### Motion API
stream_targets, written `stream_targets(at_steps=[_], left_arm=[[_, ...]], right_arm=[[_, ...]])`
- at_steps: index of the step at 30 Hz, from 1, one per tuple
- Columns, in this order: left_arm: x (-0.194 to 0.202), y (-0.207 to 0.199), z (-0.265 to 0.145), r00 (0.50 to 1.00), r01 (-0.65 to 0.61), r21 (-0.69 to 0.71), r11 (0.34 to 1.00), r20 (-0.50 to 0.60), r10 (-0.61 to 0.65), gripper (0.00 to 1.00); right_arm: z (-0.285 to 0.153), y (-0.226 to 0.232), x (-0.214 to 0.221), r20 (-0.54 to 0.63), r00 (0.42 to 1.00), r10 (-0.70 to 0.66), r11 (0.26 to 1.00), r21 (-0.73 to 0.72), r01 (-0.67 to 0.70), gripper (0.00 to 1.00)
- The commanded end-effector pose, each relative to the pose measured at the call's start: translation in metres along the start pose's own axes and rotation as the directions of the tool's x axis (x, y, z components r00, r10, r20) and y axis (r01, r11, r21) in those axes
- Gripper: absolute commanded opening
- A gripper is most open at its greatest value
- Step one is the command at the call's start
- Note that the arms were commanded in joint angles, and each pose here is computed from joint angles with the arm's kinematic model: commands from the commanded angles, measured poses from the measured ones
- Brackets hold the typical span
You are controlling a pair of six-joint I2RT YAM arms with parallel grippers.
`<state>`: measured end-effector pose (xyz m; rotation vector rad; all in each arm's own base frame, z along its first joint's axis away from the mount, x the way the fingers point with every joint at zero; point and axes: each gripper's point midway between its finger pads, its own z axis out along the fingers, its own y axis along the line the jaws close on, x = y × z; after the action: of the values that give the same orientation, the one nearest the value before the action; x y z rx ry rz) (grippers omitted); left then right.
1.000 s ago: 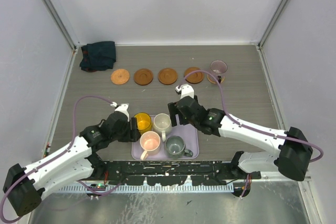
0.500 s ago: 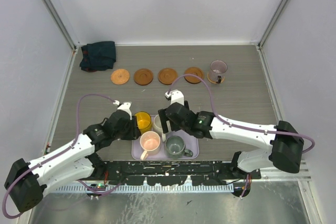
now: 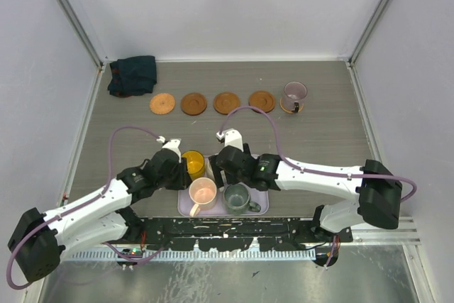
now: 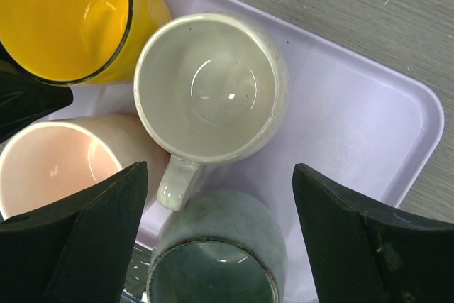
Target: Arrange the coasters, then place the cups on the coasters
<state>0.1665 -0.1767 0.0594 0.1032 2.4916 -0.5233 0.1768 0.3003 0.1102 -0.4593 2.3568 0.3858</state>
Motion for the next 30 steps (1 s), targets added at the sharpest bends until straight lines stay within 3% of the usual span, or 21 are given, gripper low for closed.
stream_targets(at_steps=[1,7,20,23,30], left_arm=[[-0.009,-0.011,0.005,0.999,-0.017,0.045,0.999,0.037,0.016,0.34],[-0.005,-0.013,0.009,1.0,-0.027,0.044,0.999,0.017,0.026,0.3],[-0.004,-0.015,0.007,0.999,-0.03,0.053,0.998,0.027,0.029,0.29],[-0.003,-0.015,0.006,0.999,-0.028,0.054,0.998,0.026,0.027,0.28],[0.0,-0.016,0.006,1.0,-0.025,0.056,0.998,0.018,0.024,0.23]], right_arm=[[-0.001,0.007,-0.004,-0.004,0.999,0.033,0.999,0.01,-0.033,0.86],[0.005,0.008,0.009,-0.057,0.998,0.019,0.999,0.029,-0.017,0.84],[0.023,0.019,0.028,-0.134,0.991,-0.007,1.0,0.017,0.009,0.66],[0.029,0.019,0.035,-0.155,0.988,-0.015,1.0,0.021,0.018,0.58],[0.036,0.02,0.041,-0.18,0.983,-0.041,0.999,0.023,0.046,0.27]])
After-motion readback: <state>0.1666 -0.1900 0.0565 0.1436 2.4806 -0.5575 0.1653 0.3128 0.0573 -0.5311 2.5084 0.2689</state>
